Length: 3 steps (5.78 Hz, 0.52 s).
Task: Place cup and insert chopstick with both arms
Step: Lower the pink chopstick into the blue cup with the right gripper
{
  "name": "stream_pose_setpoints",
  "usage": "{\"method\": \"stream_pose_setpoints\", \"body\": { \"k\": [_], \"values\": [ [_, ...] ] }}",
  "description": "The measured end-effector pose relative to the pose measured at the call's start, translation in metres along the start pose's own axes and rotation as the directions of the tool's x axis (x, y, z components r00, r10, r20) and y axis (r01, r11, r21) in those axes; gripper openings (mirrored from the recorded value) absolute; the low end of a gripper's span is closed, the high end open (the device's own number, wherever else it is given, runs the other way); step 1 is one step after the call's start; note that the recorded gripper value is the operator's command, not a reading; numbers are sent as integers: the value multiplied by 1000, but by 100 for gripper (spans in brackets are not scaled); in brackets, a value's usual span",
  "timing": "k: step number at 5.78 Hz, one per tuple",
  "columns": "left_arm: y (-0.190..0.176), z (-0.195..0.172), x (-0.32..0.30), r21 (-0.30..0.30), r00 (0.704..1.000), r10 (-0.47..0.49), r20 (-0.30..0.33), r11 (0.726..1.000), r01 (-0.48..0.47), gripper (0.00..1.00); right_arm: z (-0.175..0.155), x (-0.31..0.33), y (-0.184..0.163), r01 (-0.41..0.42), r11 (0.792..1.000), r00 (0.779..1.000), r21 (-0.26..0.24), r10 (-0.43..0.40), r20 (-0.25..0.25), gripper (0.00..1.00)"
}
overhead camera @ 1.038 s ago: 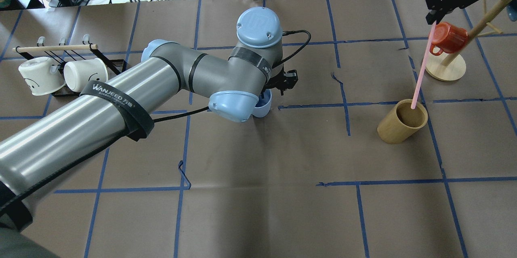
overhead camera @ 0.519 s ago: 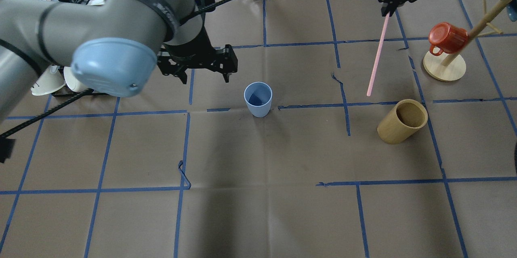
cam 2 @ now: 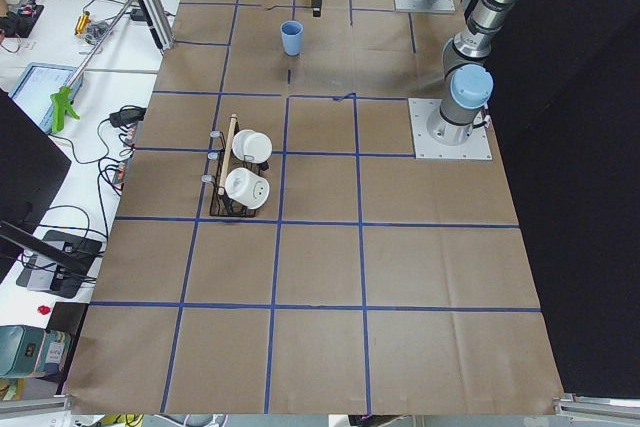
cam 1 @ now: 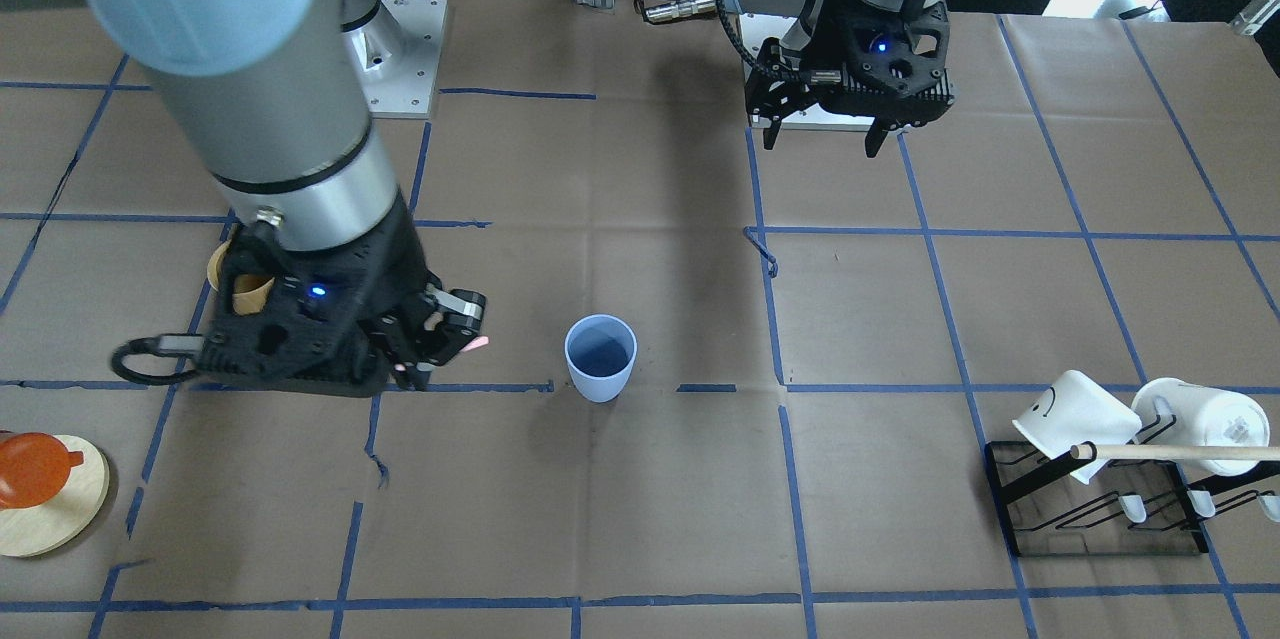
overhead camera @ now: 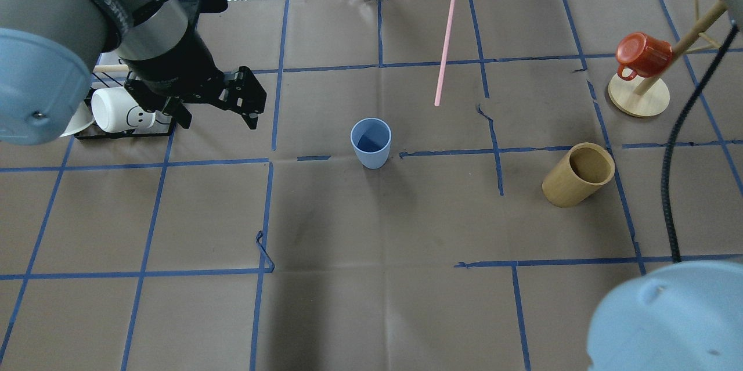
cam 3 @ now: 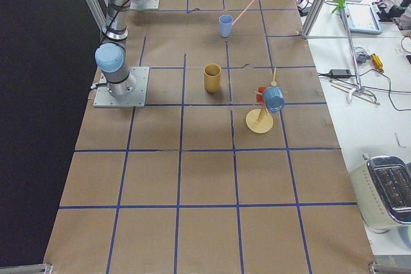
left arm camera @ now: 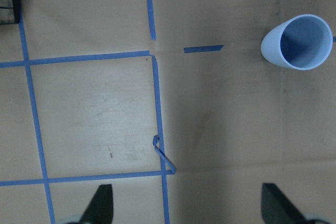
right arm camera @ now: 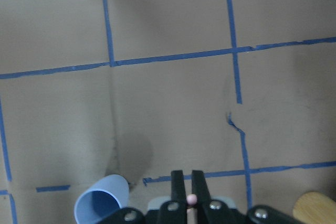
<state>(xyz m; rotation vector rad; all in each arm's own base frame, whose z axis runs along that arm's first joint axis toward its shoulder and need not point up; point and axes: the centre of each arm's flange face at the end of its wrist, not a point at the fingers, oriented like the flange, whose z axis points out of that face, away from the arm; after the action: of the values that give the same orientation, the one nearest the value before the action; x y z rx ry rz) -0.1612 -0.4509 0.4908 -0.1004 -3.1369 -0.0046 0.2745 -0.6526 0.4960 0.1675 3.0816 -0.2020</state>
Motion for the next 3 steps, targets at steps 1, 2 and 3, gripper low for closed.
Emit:
{"method": "stream_pose_setpoints", "body": {
  "k": [1, 2, 3],
  "values": [
    [4, -4, -7, 3, 1000, -7, 1, 1000, 7, 99, 18, -39, 2, -12, 1000, 1000, 0, 12, 7, 8],
    [7, -6, -11, 8, 1000, -14, 2, 1000, 14, 99, 34, -66, 8, -17, 1000, 1000, -5, 17, 11, 8],
    [7, -7, -13, 10, 1000, -18, 2, 1000, 18, 99, 49, -80, 15, -14, 1000, 1000, -22, 15, 6, 8]
  ]
}}
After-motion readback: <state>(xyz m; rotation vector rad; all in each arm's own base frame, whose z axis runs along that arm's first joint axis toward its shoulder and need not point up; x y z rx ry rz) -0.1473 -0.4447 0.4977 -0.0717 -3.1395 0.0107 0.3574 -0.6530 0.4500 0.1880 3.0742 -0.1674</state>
